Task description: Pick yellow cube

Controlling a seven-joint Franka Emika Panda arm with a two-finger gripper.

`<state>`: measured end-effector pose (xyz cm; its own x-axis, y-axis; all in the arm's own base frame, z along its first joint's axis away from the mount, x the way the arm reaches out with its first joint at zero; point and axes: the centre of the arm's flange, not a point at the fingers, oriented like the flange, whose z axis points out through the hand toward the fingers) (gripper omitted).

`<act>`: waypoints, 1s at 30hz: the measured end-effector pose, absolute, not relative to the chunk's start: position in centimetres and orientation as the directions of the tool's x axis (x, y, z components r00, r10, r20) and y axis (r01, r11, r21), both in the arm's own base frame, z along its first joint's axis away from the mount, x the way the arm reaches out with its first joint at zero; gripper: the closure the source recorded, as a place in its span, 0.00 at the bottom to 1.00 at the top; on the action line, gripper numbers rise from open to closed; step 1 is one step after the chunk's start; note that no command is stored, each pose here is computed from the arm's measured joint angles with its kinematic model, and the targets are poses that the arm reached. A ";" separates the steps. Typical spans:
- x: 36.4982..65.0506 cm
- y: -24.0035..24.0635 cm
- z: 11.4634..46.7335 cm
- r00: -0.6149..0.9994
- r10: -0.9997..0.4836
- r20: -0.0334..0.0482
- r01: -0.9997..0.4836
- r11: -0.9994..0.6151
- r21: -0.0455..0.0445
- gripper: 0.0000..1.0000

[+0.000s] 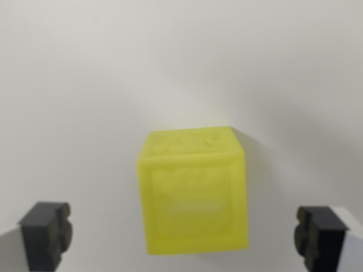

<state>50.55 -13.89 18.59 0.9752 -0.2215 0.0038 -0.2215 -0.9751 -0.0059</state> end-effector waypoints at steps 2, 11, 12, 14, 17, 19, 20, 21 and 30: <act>50.4 -14.1 18.3 0.977 -0.213 0.003 -0.213 -0.977 -0.005 0.00; 49.9 -14.8 16.8 0.984 -0.179 0.001 -0.179 -0.984 -0.003 0.00; 49.9 -14.9 16.6 0.984 -0.177 0.001 -0.177 -0.984 -0.002 0.00; 49.9 -14.9 16.3 0.984 -0.176 0.000 -0.176 -0.984 -0.003 0.00; 49.8 -14.9 15.8 0.984 -0.176 0.000 -0.176 -0.984 -0.002 0.00; 49.8 -14.9 15.4 0.985 -0.175 0.000 -0.175 -0.985 -0.002 0.00; 49.8 -14.9 15.3 0.985 -0.175 0.000 -0.175 -0.985 -0.002 0.00; 49.8 -14.9 15.1 0.985 -0.174 -0.001 -0.174 -0.985 -0.002 0.00; 49.8 -14.9 13.7 0.985 -0.172 -0.001 -0.172 -0.985 -0.002 0.00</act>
